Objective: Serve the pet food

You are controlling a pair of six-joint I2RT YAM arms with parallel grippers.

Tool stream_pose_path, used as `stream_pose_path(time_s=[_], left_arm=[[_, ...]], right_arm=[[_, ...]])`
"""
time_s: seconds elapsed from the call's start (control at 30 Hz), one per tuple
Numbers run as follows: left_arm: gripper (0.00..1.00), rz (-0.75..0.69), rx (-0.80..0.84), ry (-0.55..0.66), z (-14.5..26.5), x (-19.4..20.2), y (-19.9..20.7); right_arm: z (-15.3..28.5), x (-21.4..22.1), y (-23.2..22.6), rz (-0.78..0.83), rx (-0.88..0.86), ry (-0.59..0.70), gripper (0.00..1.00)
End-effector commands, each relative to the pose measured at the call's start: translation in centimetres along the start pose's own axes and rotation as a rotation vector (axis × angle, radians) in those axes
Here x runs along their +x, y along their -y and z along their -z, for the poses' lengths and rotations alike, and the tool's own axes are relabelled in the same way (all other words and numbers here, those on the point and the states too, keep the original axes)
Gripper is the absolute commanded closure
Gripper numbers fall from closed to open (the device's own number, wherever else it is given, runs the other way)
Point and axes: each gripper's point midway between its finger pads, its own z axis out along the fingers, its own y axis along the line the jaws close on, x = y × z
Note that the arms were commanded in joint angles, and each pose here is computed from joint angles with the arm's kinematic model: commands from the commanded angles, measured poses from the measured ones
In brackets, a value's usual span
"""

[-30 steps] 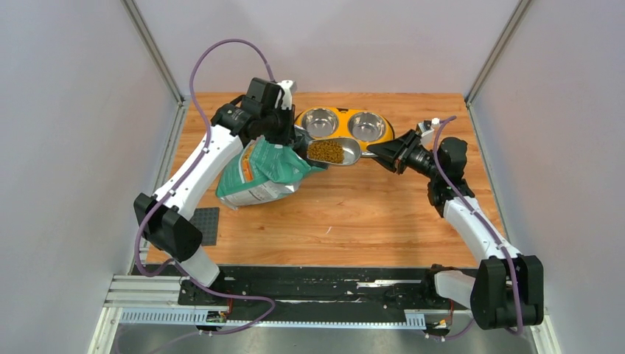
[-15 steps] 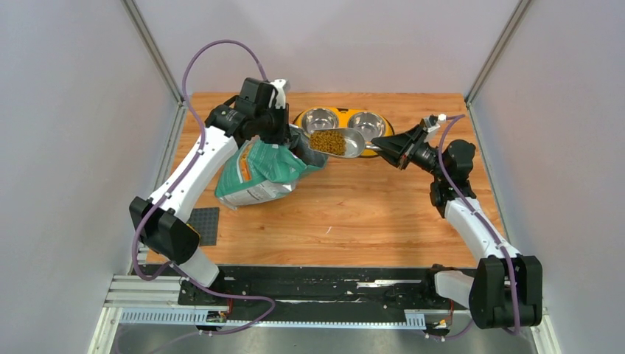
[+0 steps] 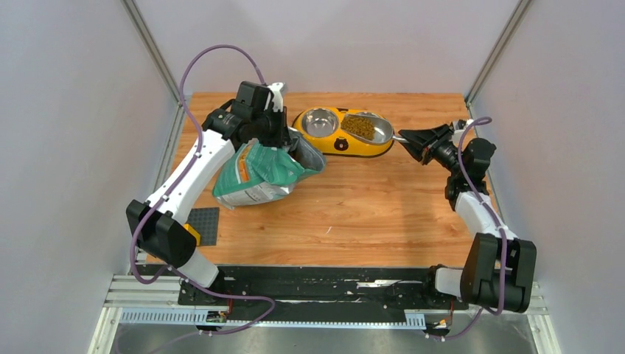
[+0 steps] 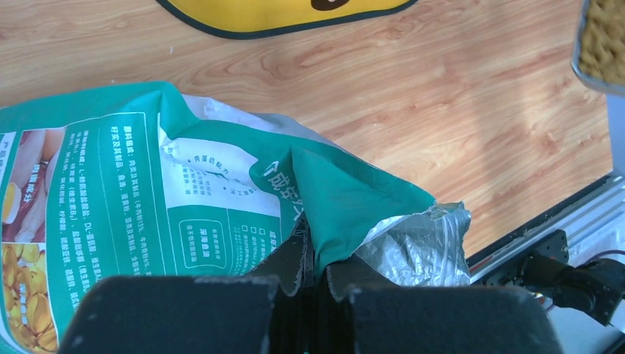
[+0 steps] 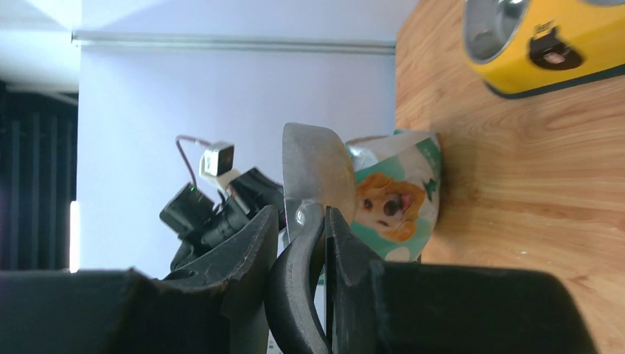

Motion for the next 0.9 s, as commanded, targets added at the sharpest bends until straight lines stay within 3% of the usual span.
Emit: stream_pose_path(time_s=[0.0,0.53,0.87], left_arm=[[1.00,-0.021,0.073,0.126,2.5,-2.8,1.6],[1.00,-0.024,0.105,0.132,1.1,-3.7,2.2],[1.00,-0.002,0.147,0.118,-2.6,-5.6,2.8]], right_arm=[[0.0,-3.0,-0.4,0.082,-0.022,0.051,1.00],[-3.0,-14.2,8.6,0.230,0.195,0.175,1.00],[-4.6,-18.6,12.2,0.316,0.283,0.210,1.00]])
